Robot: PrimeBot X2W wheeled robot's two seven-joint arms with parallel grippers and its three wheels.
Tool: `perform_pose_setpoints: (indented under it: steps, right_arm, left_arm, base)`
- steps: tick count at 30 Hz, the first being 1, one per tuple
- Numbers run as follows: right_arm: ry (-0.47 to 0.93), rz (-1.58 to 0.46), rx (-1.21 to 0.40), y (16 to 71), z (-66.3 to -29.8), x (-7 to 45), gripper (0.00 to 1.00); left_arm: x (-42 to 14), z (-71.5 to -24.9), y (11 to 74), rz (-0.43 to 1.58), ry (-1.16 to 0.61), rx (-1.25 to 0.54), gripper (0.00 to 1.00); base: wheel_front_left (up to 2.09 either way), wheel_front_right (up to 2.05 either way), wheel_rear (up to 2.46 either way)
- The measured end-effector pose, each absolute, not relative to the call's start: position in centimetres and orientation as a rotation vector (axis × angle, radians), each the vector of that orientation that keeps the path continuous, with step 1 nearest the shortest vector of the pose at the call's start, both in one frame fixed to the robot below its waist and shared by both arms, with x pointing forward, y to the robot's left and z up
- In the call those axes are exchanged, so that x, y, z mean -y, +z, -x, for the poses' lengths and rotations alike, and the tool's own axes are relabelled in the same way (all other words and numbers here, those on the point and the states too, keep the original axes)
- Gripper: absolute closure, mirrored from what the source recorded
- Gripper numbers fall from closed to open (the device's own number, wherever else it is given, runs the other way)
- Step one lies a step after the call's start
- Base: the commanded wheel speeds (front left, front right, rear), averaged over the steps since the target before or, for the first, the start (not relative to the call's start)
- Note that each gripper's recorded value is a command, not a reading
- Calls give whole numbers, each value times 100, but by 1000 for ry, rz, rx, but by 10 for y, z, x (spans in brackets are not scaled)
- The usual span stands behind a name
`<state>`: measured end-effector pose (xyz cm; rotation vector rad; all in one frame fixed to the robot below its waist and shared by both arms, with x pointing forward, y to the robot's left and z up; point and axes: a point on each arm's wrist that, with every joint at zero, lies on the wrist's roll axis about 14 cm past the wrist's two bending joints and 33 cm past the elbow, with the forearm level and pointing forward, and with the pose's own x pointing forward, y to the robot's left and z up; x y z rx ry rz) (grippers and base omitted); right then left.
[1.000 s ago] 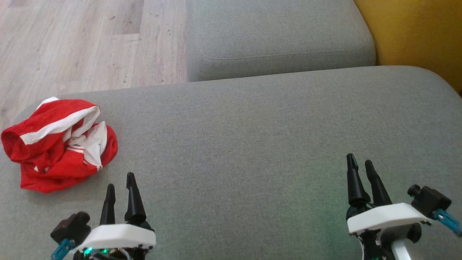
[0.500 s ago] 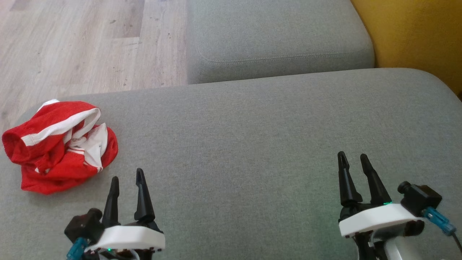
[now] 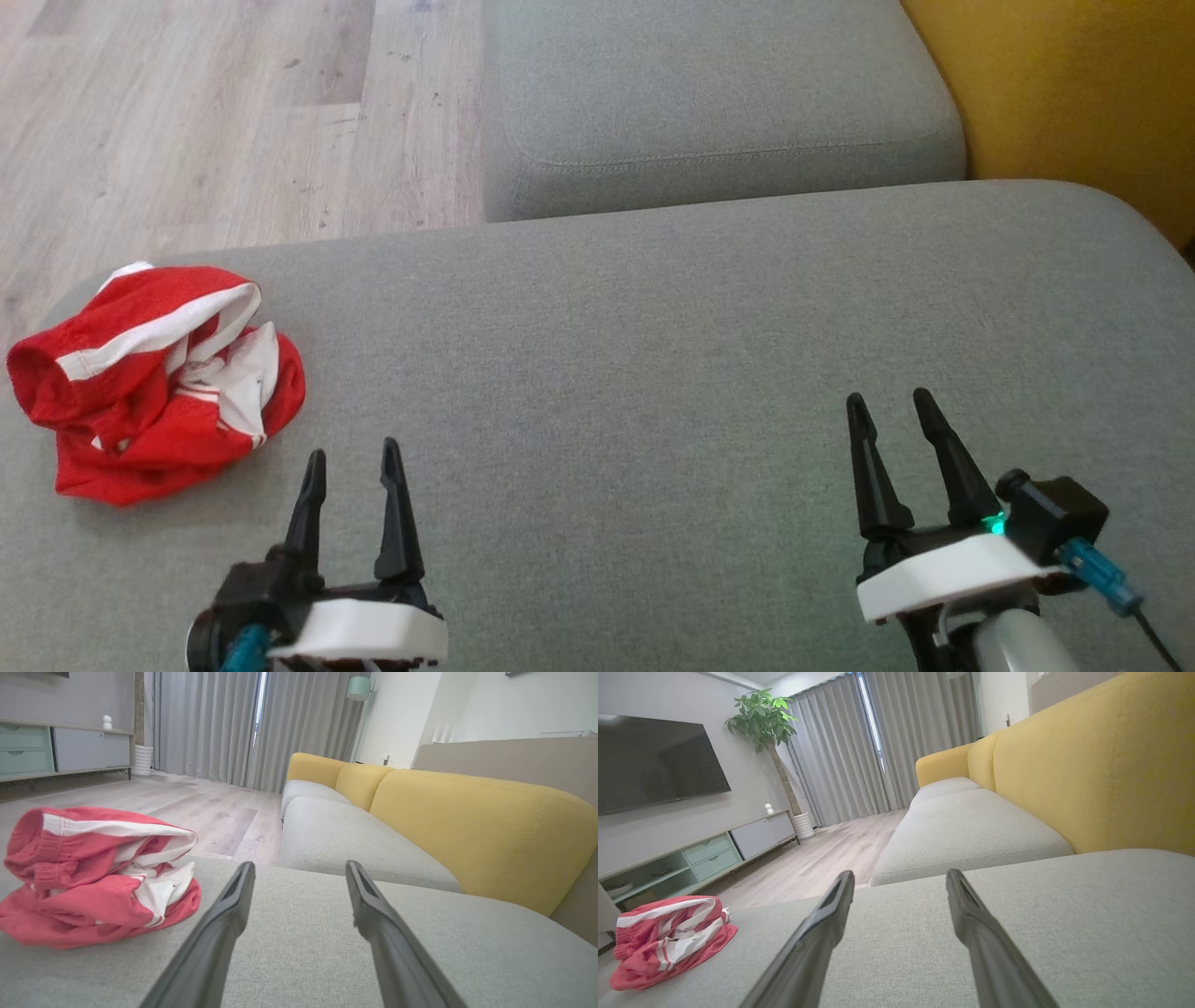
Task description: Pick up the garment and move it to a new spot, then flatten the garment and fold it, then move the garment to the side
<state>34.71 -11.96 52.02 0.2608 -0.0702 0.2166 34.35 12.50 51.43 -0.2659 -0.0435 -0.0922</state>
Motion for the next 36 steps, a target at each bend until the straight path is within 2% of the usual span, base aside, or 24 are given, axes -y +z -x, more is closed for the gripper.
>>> perform_pose_setpoints:
  steps: [22, 36]
  right_arm:
    - [252, -47, 149, 531, -345, 115, 0]
    - [232, -47, 121, 521, -339, 121, 0]
  left_arm:
    - [-122, -338, 530, 8, -71, 154, 0]
    - [-120, -339, 528, 10, -80, 148, 0]
  base:
    - [0, 0, 0]
    - [0, 0, 0]
